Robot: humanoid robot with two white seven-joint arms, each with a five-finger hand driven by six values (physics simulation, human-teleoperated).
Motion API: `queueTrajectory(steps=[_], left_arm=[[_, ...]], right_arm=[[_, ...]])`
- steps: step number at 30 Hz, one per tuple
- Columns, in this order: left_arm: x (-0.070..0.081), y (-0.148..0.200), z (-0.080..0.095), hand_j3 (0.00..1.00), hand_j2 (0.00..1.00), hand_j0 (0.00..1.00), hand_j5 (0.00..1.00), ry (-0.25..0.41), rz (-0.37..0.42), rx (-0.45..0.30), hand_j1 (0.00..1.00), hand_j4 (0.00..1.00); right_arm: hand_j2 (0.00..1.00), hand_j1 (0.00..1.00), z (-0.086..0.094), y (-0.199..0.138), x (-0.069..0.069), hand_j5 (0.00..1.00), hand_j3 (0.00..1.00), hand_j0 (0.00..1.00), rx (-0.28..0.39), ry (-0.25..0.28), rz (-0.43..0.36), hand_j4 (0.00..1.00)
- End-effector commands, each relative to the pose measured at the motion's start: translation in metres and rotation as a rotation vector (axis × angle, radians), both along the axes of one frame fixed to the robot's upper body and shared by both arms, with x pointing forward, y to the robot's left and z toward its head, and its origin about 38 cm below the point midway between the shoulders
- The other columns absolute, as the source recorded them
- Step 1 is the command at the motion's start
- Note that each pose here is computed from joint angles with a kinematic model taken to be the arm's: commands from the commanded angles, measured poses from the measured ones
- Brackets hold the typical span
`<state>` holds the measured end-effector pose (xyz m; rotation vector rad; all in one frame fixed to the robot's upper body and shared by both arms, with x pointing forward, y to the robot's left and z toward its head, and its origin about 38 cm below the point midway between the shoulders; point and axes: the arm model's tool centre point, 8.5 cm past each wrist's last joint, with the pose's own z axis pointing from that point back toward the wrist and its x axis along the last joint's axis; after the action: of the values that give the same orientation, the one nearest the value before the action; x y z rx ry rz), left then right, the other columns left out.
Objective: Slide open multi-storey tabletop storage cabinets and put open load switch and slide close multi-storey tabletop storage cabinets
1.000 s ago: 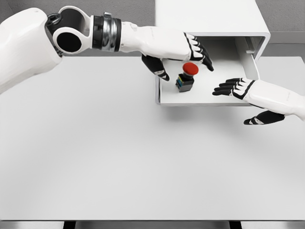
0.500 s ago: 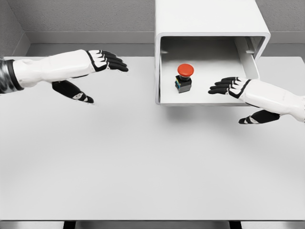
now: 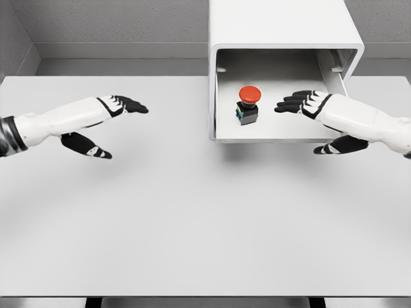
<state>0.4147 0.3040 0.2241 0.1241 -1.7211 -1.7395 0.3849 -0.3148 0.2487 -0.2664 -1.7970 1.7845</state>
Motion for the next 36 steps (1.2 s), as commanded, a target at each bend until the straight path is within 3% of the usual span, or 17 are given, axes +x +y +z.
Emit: queueTrajectory(steps=[1,9,23,29,30,32,33,36], left_arm=[[0.002,0.0,0.006,1.0,1.0,1.0,1.0,-0.016,0.008,-0.022,1.0,1.0],[0.001,-0.008,-0.001,1.0,1.0,1.0,1.0,-0.01,-0.004,-0.031,1.0,1.0],[0.001,-0.005,0.003,1.0,1.0,1.0,1.0,-0.021,0.001,-0.028,1.0,1.0],[-0.003,0.006,-0.005,1.0,1.0,1.0,1.0,0.005,0.023,-0.01,1.0,1.0],[-0.006,0.009,-0.013,1.0,1.0,1.0,1.0,0.025,0.03,-0.006,1.0,1.0],[-0.006,0.013,-0.01,1.0,1.0,1.0,1.0,0.019,0.043,-0.021,1.0,1.0],[-0.007,0.017,-0.019,1.0,1.0,1.0,1.0,0.041,0.057,-0.013,1.0,1.0],[-0.007,0.011,-0.023,1.0,1.0,1.0,1.0,0.047,0.051,-0.033,1.0,1.0]], right_arm=[[1.0,1.0,-0.002,0.002,0.002,1.0,1.0,1.0,0.013,0.006,-0.002,1.0],[1.0,1.0,-0.002,-0.006,0.009,1.0,1.0,1.0,0.004,0.0,-0.031,1.0],[1.0,1.0,-0.002,0.013,0.016,1.0,1.0,1.0,0.039,-0.006,0.001,1.0],[1.0,1.0,-0.007,0.011,0.029,1.0,1.0,1.0,0.045,0.01,-0.027,1.0],[1.0,1.0,-0.008,0.011,0.03,1.0,1.0,1.0,0.047,0.011,-0.029,1.0],[1.0,1.0,-0.009,0.011,0.034,1.0,1.0,1.0,0.049,0.011,-0.036,1.0],[1.0,1.0,-0.009,0.012,0.036,1.0,1.0,1.0,0.048,0.009,-0.039,1.0],[1.0,1.0,-0.012,0.016,0.044,1.0,1.0,1.0,0.049,0.023,-0.041,1.0]])
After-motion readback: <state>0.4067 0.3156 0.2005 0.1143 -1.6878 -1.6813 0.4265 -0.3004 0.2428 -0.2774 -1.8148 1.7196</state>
